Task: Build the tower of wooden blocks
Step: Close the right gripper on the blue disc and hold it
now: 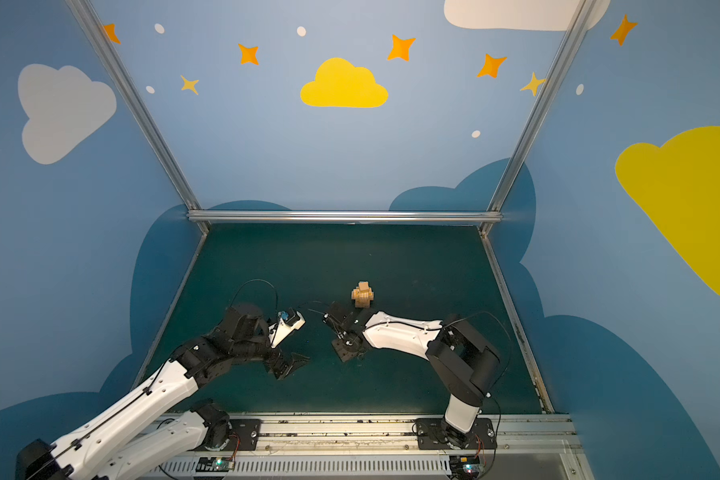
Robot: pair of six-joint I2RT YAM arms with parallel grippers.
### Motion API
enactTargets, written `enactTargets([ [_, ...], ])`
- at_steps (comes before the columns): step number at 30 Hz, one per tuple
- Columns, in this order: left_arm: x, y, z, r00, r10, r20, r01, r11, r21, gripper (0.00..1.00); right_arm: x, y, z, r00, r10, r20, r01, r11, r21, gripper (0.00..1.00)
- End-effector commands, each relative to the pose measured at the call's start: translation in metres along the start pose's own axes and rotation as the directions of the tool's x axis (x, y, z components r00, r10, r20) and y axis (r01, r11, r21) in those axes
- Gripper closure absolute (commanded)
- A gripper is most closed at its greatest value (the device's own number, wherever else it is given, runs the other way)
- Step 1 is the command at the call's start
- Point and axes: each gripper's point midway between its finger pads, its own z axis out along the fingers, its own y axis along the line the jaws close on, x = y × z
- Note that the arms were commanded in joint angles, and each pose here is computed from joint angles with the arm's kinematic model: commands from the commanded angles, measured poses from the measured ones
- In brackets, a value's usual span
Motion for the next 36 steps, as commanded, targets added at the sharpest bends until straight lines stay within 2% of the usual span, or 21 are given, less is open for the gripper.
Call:
enactTargets([
  [1,-0.004,-0.001,-0.004,1.0,0.02,0.011,-0.02,1.0,-0.005,0.0,0.005,-0.001,0.001,1.0,-0.003,-0.028,0.003,1.0,0.013,0.81],
  [17,-0.004,0.001,-0.004,1.0,0.024,0.01,-0.023,1.0,-0.015,0.0,0.002,-0.002,-0.006,1.0,-0.002,-0.013,0.003,1.0,0.016,0.79],
  [24,-0.004,0.002,-0.004,1.0,0.025,0.009,-0.025,1.0,-0.019,0.0,0.001,-0.006,-0.009,1.0,0.005,-0.003,-0.005,0.999,0.038,0.67],
  [36,-0.003,0.001,-0.003,1.0,0.022,0.008,-0.022,1.0,-0.016,0.0,0.006,-0.001,-0.003,1.0,0.009,-0.022,-0.009,1.0,0.008,0.66],
])
